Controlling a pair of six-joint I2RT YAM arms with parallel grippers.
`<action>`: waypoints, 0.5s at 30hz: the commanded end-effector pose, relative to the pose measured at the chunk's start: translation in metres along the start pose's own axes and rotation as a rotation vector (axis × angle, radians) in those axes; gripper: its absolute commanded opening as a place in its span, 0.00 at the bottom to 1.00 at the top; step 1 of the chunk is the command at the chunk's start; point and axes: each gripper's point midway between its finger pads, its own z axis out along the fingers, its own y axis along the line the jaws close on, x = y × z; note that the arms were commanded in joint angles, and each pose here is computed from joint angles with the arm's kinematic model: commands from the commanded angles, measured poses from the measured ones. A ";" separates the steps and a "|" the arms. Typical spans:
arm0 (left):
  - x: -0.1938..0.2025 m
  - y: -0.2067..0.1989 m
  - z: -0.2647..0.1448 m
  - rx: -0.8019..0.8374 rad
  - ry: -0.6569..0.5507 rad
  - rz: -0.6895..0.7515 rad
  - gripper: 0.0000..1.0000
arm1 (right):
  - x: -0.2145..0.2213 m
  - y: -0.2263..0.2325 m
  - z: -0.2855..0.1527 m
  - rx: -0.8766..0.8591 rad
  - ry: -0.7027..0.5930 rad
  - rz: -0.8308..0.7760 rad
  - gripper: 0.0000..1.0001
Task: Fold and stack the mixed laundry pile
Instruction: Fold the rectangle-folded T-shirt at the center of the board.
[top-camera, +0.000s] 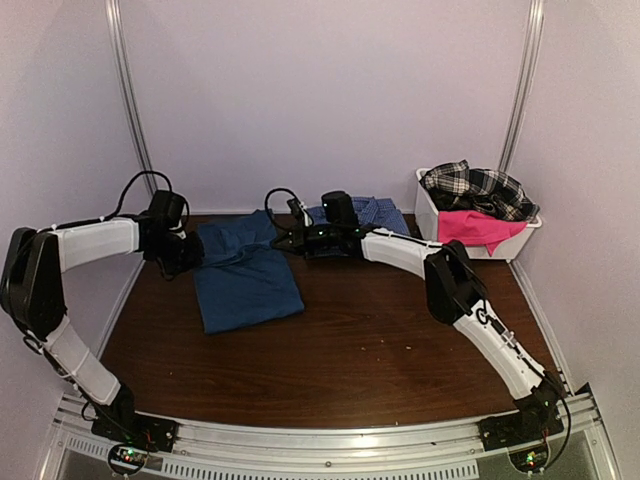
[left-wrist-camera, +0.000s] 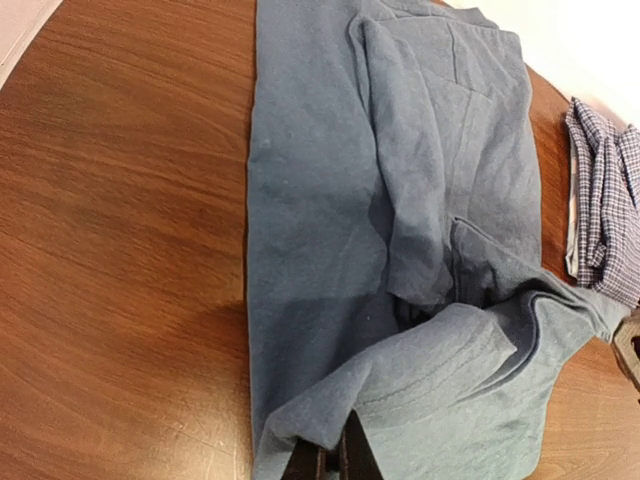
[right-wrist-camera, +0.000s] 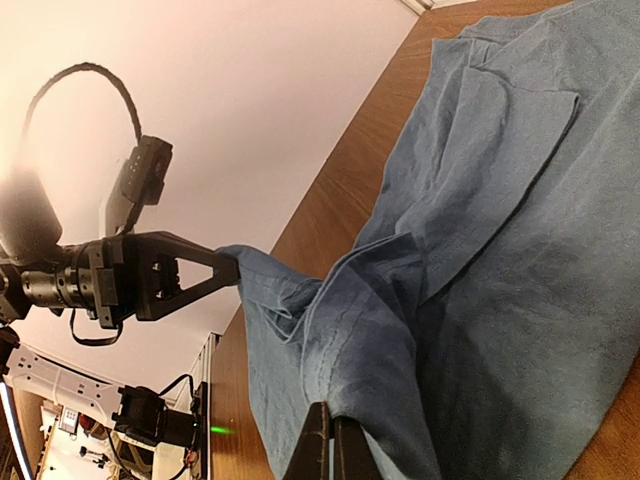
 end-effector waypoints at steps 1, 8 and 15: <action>-0.014 0.004 0.012 -0.016 -0.015 -0.010 0.00 | -0.012 0.013 0.000 -0.029 -0.030 -0.035 0.00; -0.031 -0.006 0.042 0.010 0.018 0.002 0.32 | -0.035 -0.008 -0.020 0.060 -0.084 -0.019 0.32; -0.050 0.002 0.018 -0.017 -0.022 0.003 0.49 | -0.032 -0.011 -0.057 0.155 -0.005 0.007 0.59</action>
